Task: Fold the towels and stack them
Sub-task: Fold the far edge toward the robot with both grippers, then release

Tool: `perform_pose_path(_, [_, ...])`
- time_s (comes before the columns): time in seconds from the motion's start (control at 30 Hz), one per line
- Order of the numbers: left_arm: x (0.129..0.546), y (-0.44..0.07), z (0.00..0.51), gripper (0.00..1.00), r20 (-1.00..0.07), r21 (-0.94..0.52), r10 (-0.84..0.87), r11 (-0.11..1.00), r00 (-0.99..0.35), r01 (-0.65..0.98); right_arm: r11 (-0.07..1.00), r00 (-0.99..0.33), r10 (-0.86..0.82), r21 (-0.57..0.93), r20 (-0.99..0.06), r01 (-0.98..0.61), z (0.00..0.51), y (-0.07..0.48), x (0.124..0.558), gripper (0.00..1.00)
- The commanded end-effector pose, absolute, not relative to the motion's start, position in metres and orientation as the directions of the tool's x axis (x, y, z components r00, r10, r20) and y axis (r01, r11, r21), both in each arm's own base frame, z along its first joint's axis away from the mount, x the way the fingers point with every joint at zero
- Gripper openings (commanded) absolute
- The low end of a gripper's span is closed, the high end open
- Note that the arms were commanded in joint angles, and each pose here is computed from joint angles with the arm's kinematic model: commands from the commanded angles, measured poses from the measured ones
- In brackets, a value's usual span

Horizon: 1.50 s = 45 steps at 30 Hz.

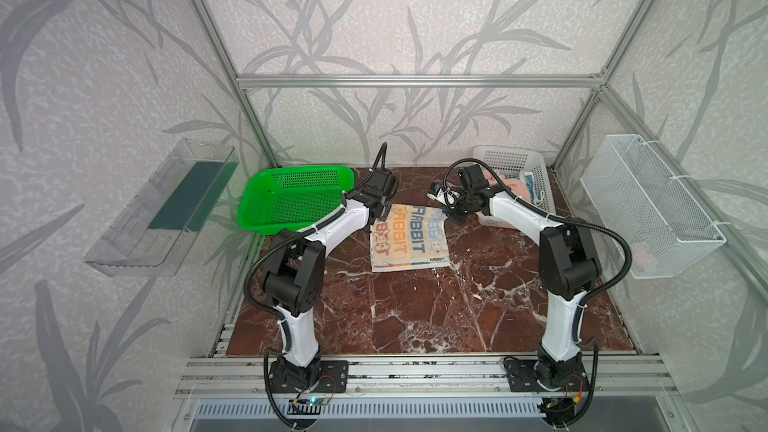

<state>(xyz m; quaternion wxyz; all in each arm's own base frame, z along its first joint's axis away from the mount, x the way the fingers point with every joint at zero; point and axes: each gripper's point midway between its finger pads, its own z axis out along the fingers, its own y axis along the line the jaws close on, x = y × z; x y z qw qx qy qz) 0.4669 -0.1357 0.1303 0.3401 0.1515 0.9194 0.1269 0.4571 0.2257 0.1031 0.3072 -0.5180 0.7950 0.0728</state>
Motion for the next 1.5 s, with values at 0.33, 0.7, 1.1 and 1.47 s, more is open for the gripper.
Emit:
perform_pose_path(0.33, [0.423,-0.128,0.133,0.0,-0.546,0.265,0.31,0.945,-0.778,0.191,0.456,-0.34,-0.744,-0.066,-0.575,-0.887,0.118,0.222,0.417,0.0])
perform_pose_path(0.7, [0.398,-0.129,0.129,0.0,-0.523,0.213,0.257,0.963,-0.813,0.168,0.461,-0.391,-0.728,0.02,-0.564,-0.887,0.116,0.219,0.389,0.0])
perform_pose_path(1.1, [0.372,-0.141,0.122,0.0,-0.488,0.187,0.263,0.963,-0.832,0.195,0.457,-0.428,-0.742,0.077,-0.515,-0.886,0.107,0.216,0.359,0.0])
perform_pose_path(1.47, [0.352,-0.143,0.103,0.0,-0.441,0.192,0.268,0.96,-0.857,0.202,0.445,-0.437,-0.773,0.098,-0.461,-0.89,0.094,0.22,0.331,0.0])
